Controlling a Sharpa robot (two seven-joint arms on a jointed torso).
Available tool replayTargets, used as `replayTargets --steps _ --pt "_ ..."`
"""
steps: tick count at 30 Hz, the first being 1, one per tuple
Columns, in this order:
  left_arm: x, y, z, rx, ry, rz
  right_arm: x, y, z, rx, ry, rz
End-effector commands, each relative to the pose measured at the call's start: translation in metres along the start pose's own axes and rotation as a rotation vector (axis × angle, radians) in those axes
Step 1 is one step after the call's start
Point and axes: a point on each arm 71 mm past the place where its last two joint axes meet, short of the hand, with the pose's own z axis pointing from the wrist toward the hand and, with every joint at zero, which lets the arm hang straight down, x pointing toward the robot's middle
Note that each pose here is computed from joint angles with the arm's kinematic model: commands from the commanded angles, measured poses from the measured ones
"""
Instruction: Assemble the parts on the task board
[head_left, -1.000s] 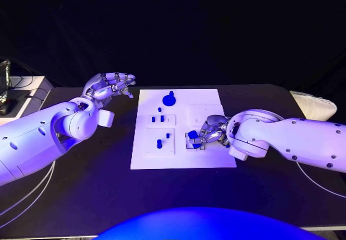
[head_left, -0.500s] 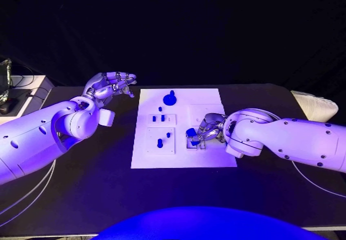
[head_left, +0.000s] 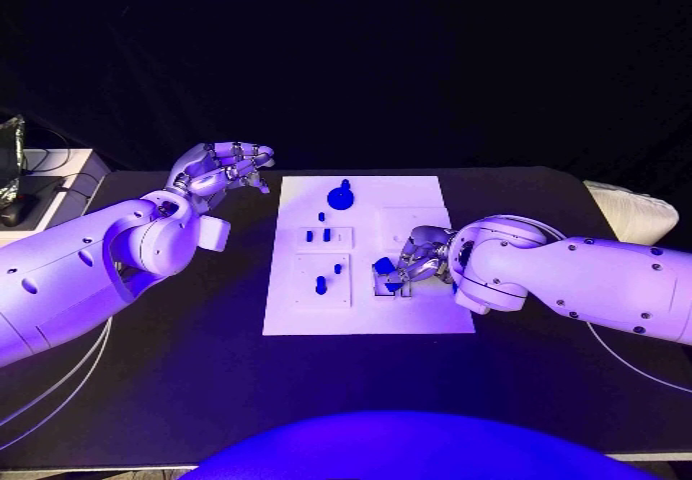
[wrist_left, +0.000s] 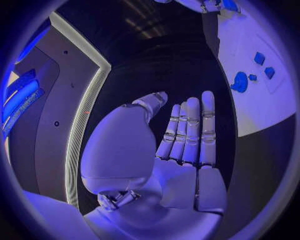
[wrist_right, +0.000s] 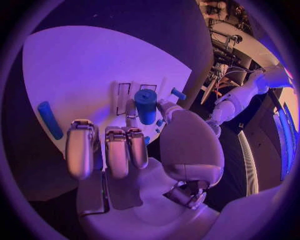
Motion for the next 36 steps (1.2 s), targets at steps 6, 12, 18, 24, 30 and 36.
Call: replayTargets --steps 6,12,18,24,30,36 --pt "0.0023 -0.0011 0.0001 0.007 0.018 -0.013 0.0044 0.0012 -0.0008 -0.005 0.028 -0.046" --pt "0.0021 -0.0012 0.0000 0.007 0.017 -0.013 0.0046 0.0023 -0.0006 -0.007 0.022 -0.040" --pt "0.0019 -0.0014 -0.0002 0.006 0.016 -0.013 0.0025 0.0022 0.0013 -0.004 -0.001 -0.028" --pt "0.0016 -0.0014 -0.0003 0.006 0.016 -0.013 0.0015 0.0030 0.0019 -0.007 -0.016 -0.021" --pt "0.0015 -0.0014 -0.0004 0.006 0.015 -0.012 0.0024 0.0051 0.0014 -0.014 -0.019 -0.022" --pt "0.0013 -0.0014 -0.0004 0.006 0.015 -0.012 0.0051 0.0075 -0.0002 -0.024 -0.005 -0.026"
